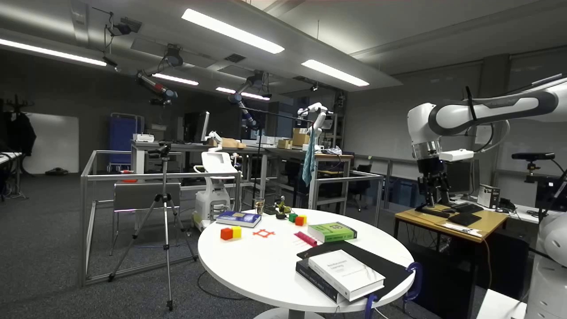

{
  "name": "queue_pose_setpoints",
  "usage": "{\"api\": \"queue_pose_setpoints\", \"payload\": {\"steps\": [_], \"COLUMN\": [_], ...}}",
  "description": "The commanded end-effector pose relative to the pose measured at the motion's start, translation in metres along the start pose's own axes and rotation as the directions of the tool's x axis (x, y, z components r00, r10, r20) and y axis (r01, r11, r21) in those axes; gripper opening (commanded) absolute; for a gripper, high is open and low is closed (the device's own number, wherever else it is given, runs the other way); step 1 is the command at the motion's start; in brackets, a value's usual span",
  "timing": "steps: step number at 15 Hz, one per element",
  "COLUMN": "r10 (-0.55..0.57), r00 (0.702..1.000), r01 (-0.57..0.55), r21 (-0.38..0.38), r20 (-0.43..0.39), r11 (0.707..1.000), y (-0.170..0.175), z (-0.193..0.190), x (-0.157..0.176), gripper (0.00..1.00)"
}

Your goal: Push the white book backwards slightly

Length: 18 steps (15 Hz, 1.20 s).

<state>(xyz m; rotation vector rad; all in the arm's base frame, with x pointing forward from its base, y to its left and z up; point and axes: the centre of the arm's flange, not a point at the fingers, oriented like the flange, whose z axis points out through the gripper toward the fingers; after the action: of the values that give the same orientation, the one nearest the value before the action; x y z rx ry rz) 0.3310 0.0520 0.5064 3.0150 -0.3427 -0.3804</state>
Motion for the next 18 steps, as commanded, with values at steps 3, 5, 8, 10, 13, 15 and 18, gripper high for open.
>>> {"api": "queue_pose_setpoints", "payload": {"steps": [3, 5, 8, 10, 13, 15, 18], "r10": [-0.088, -0.127, -0.147, -0.144, -0.140, -0.138, -0.164], "r00": [0.996, 0.991, 0.988, 0.989, 0.990, 0.988, 0.980], "r01": [0.089, 0.129, 0.147, 0.143, 0.143, 0.148, 0.183], "r21": [-0.047, -0.051, 0.002, 0.056, 0.155, 0.192, 0.194], "r20": [0.017, 0.038, 0.037, 0.016, -0.028, -0.064, -0.114], "r11": [0.995, 0.990, 0.989, 0.988, 0.978, 0.970, 0.964], "y": [-0.027, -0.040, -0.058, -0.064, -0.072, -0.077, -0.083], "z": [0.040, 0.060, 0.087, 0.103, 0.127, 0.147, 0.171], "x": [-0.024, -0.031, -0.034, -0.033, -0.030, -0.027, -0.025], "gripper": [1.00, 1.00, 1.00, 1.00, 1.00, 1.00, 1.00]}}
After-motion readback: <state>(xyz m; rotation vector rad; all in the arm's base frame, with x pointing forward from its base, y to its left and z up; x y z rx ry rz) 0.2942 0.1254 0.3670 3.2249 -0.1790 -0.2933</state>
